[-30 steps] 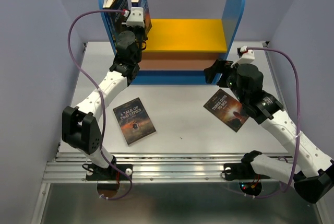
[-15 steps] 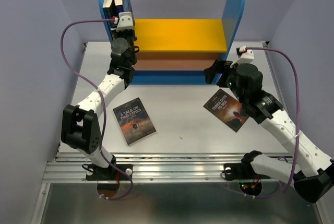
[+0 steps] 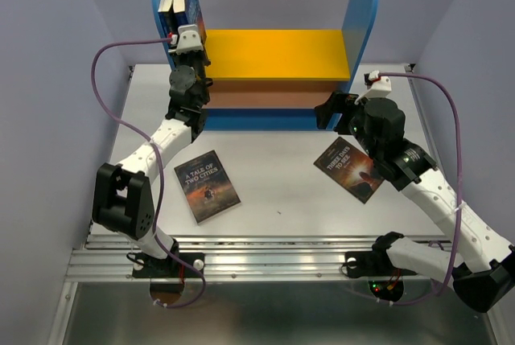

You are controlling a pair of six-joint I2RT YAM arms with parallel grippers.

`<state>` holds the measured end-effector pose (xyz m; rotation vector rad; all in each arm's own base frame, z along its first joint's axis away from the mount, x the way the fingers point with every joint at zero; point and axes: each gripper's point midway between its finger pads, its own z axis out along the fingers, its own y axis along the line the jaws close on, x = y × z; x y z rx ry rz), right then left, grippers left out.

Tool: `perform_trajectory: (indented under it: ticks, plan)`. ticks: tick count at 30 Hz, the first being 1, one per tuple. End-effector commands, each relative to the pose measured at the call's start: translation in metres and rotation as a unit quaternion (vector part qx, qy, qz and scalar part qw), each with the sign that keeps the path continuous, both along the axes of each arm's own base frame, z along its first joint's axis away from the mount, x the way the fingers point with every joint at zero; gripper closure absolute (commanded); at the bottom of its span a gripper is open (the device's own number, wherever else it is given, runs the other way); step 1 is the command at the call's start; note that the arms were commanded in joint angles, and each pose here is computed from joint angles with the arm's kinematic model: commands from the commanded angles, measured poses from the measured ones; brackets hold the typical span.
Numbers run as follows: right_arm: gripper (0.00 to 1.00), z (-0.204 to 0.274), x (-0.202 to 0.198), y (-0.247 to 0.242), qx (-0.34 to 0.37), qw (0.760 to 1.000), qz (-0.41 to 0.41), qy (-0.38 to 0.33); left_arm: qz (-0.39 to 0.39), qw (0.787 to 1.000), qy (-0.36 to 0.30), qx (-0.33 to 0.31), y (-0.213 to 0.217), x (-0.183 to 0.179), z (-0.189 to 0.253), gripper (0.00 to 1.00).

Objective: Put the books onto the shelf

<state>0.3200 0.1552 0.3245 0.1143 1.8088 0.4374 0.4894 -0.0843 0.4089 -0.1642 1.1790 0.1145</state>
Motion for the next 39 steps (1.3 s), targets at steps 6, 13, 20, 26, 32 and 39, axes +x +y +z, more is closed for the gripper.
perform_trajectory:
  ticks: [6,13,20,26,32,39]
  plan:
    - [0.0,0.033,-0.004,-0.004,0.018,0.999,0.0,-0.039,0.021,0.992,-0.117,-0.052,0.027,-0.041,0.081,1.0]
    - [0.0,0.033,-0.005,-0.005,0.019,0.999,0.0,-0.039,0.032,0.993,-0.1,-0.047,0.028,-0.036,0.079,0.81]
    - [0.0,0.031,-0.005,-0.003,0.019,0.999,0.002,-0.037,0.028,0.993,-0.099,-0.052,0.028,-0.038,0.079,0.71]
    - [0.0,0.029,-0.003,-0.001,0.018,0.999,0.005,-0.034,0.035,0.993,-0.099,-0.062,0.032,-0.042,0.081,0.56]
    - [0.0,0.03,-0.003,0.0,0.019,0.999,0.007,-0.034,0.035,0.993,-0.097,-0.06,0.033,-0.045,0.083,0.47]
    - [0.0,0.03,-0.004,0.002,0.021,0.999,0.013,-0.033,0.031,0.992,-0.1,-0.072,0.034,-0.051,0.085,0.46]
